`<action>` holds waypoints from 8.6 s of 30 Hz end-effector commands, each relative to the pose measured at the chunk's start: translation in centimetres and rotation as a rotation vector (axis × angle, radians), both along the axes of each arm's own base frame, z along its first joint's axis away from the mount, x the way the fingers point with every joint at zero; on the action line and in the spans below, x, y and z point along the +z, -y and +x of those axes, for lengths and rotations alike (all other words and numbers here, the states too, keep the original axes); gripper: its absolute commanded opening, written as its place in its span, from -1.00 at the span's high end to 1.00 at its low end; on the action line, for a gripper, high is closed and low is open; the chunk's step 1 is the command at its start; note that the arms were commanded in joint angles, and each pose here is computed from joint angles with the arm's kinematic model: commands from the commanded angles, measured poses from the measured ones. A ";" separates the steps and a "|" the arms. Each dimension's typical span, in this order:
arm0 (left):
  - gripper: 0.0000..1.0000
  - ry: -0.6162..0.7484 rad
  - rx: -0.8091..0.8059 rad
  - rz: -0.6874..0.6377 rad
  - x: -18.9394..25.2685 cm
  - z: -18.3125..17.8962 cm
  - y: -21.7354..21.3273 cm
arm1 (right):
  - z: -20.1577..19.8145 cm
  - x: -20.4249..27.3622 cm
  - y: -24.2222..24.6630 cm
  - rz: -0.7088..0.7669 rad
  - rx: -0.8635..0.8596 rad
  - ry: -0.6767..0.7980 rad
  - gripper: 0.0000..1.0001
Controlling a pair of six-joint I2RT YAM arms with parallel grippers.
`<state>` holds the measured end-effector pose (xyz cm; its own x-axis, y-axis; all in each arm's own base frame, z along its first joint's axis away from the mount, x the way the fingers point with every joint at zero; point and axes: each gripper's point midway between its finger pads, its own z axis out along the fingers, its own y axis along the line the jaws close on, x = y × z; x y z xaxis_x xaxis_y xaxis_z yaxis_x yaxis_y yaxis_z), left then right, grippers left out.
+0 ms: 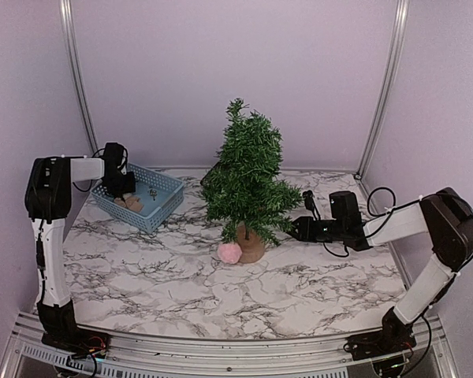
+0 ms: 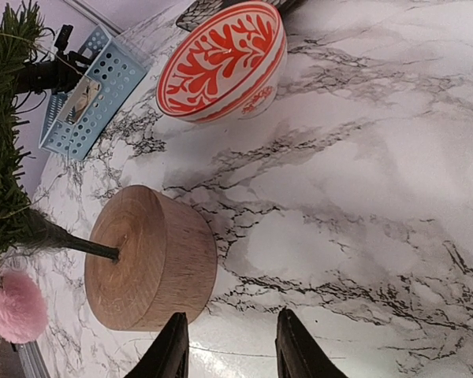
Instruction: Decorate the small christmas tree
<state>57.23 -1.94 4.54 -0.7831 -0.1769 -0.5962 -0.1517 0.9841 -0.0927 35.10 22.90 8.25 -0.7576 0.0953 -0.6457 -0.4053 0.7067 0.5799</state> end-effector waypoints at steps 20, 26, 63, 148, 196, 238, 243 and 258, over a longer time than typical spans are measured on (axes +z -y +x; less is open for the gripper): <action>1.00 0.067 -0.087 0.054 5.2 -0.5 3.2 | 0.7 2.5 0.0 0.023 0.006 0.053 0.27; 1.00 0.194 -0.084 0.017 10.5 -0.9 3.7 | 0.4 3.5 0.1 0.030 0.005 0.075 0.29; 1.00 0.481 -0.932 -0.480 30.6 -30.2 23.4 | -11.6 20.6 1.1 0.027 0.254 0.716 -0.43; -0.97 0.485 -1.147 -0.550 28.7 -34.5 33.6 | -10.0 23.7 -3.0 0.064 0.239 0.704 1.00; -0.60 0.583 -1.113 -0.411 22.9 -32.5 33.8 | -7.4 18.1 -3.2 -0.103 0.224 0.655 1.00; -0.59 0.571 -1.110 -0.394 22.2 -32.1 33.9 | -5.6 15.4 -1.4 -0.232 0.115 0.514 0.82; -0.58 0.574 -1.102 -0.385 22.2 -31.9 33.8 | -5.8 16.7 -2.5 -0.184 0.165 0.590 1.00; -0.56 0.585 -0.974 -0.398 22.2 -29.3 31.7 | -6.0 17.7 -4.3 -0.103 0.245 0.696 1.00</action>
